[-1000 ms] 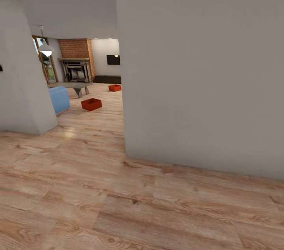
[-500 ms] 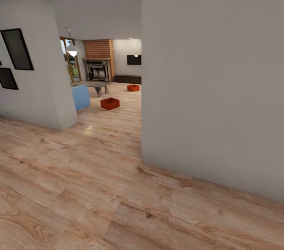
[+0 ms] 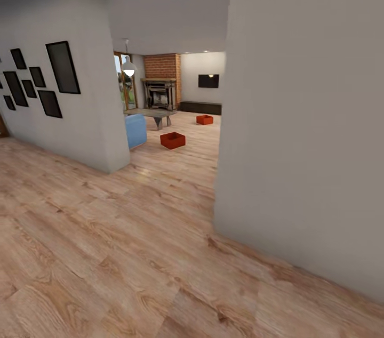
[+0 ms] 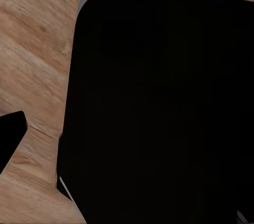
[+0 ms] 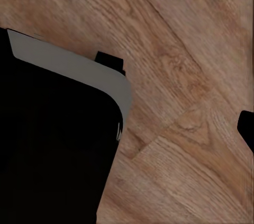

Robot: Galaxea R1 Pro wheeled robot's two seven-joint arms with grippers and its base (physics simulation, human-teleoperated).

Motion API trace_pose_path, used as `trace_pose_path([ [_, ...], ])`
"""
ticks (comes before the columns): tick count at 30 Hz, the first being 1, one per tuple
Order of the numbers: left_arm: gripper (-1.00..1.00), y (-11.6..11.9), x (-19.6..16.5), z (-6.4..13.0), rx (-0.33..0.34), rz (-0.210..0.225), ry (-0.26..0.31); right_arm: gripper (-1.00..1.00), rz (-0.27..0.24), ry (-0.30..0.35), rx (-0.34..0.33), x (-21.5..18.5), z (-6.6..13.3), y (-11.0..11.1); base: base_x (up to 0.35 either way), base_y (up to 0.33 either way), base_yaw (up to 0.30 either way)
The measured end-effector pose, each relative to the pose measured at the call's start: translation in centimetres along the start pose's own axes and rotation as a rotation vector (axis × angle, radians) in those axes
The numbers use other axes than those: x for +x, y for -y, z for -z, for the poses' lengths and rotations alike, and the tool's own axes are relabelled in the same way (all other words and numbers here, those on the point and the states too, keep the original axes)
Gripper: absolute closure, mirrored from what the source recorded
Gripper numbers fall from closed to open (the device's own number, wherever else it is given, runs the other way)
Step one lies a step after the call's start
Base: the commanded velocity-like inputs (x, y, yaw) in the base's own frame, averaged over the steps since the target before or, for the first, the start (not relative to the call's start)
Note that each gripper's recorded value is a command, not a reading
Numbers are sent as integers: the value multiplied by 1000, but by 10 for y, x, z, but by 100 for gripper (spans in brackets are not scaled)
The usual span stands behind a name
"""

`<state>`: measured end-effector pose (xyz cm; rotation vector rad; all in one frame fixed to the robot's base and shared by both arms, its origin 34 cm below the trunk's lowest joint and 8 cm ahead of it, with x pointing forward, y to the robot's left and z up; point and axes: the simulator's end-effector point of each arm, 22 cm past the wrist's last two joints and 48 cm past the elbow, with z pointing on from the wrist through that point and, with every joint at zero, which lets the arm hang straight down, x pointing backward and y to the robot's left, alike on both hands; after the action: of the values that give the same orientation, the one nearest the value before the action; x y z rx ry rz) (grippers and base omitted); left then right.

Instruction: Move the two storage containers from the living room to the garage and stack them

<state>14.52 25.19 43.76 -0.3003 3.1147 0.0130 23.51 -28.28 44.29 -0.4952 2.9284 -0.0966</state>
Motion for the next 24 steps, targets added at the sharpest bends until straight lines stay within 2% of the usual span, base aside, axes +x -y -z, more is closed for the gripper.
trace_pose_path([
  [24, -100, 0, 0, 0, 0, 0, 0, -100, 11, 0, -2, 0, 0, -1, 331, 0, 286],
])
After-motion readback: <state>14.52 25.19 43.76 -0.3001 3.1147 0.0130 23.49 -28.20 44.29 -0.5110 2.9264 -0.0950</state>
